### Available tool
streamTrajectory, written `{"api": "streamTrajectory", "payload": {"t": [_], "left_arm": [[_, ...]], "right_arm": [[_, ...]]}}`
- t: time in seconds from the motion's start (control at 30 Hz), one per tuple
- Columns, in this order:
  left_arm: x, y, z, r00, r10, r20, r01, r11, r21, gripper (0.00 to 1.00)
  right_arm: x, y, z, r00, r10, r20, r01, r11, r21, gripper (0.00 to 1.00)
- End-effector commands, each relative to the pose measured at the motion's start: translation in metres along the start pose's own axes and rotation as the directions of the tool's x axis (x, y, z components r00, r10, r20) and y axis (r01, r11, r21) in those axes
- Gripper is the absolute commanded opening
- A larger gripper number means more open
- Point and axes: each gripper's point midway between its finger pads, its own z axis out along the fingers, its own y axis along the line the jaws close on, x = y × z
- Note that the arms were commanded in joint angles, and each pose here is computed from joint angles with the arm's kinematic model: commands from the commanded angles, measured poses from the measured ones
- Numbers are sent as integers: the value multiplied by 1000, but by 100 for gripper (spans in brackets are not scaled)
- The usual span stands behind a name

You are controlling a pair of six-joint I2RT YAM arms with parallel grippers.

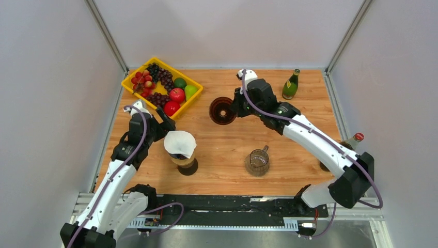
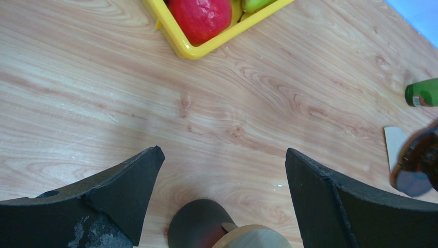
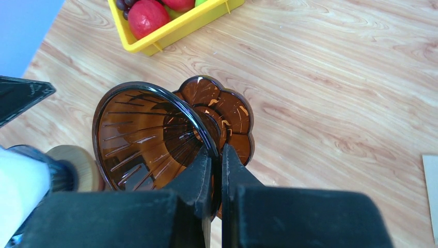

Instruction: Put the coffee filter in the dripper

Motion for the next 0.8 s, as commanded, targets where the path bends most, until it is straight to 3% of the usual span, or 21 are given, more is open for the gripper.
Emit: {"api": "streamTrajectory", "payload": {"t": [0.0, 0.17, 0.4, 0.77], "left_arm": [[-16, -2, -9, 998, -26, 58, 26, 1000, 3, 100], [-25, 7, -21, 993, -55, 107, 60, 997, -41, 100], [-42, 6, -39, 983, -69, 172, 75, 997, -28, 100], [-45, 9, -51, 980, -69, 189, 76, 997, -34, 100]], "right_arm": [[-19, 7, -49, 994, 103, 27, -102, 994, -39, 0], [19, 5, -91, 992, 99, -73, -104, 992, -66, 0], [74, -15, -112, 983, 96, -154, -100, 995, -16, 0], [110, -47, -130, 937, 262, -229, -236, 963, 133, 0]]}}
